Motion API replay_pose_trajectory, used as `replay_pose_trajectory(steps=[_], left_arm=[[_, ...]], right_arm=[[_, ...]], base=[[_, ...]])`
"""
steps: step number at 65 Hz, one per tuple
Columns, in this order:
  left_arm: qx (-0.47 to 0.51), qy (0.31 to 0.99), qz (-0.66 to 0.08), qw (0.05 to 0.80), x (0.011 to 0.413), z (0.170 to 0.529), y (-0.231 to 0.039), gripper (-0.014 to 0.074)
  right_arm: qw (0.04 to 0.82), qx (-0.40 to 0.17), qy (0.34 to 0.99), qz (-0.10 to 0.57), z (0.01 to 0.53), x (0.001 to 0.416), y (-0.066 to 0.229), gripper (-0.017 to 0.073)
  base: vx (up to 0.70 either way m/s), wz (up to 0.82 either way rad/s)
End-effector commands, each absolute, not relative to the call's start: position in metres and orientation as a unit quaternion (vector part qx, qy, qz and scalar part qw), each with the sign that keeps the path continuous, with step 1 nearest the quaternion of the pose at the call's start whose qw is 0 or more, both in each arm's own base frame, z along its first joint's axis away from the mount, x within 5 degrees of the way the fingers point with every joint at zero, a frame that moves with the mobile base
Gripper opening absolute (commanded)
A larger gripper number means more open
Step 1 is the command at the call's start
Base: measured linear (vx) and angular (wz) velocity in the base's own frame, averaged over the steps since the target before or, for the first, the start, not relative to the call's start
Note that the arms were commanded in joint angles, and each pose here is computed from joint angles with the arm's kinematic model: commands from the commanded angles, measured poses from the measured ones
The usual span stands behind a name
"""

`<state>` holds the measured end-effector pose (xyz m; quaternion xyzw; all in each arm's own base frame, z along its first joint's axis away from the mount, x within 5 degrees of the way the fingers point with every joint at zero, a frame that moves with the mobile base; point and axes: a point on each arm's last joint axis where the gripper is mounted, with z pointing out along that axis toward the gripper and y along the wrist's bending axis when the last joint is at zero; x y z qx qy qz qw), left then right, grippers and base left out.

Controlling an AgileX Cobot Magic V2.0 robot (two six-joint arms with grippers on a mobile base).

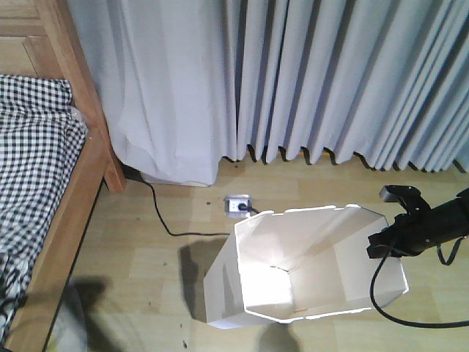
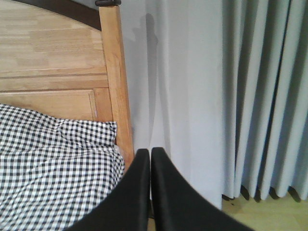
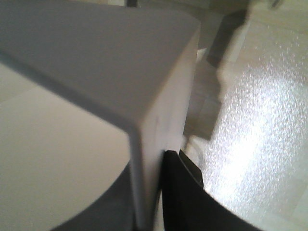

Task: Move trash bin to bedside with robot
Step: 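Carry the bin in the right gripper while driving to the bedside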

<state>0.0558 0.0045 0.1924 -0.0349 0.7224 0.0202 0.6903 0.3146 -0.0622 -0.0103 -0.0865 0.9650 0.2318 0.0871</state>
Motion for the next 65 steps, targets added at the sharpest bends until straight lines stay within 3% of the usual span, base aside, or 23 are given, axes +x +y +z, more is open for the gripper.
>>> replay_pose_trajectory(steps=[1, 65], left_arm=[[-0.033, 0.686, 0.016, 0.727, 0.0544, 0.2076, 0.0038, -0.0006], [-0.033, 0.686, 0.016, 0.727, 0.0544, 0.2076, 0.0038, -0.0006]], right_arm=[[0.115, -0.079, 0.938, 0.317, 0.0243, 0.3228, -0.0506, -0.0005], [0.115, -0.079, 0.938, 0.317, 0.0243, 0.3228, -0.0506, -0.0005]], base=[[0.22, 0.06], [0.17, 0.05]])
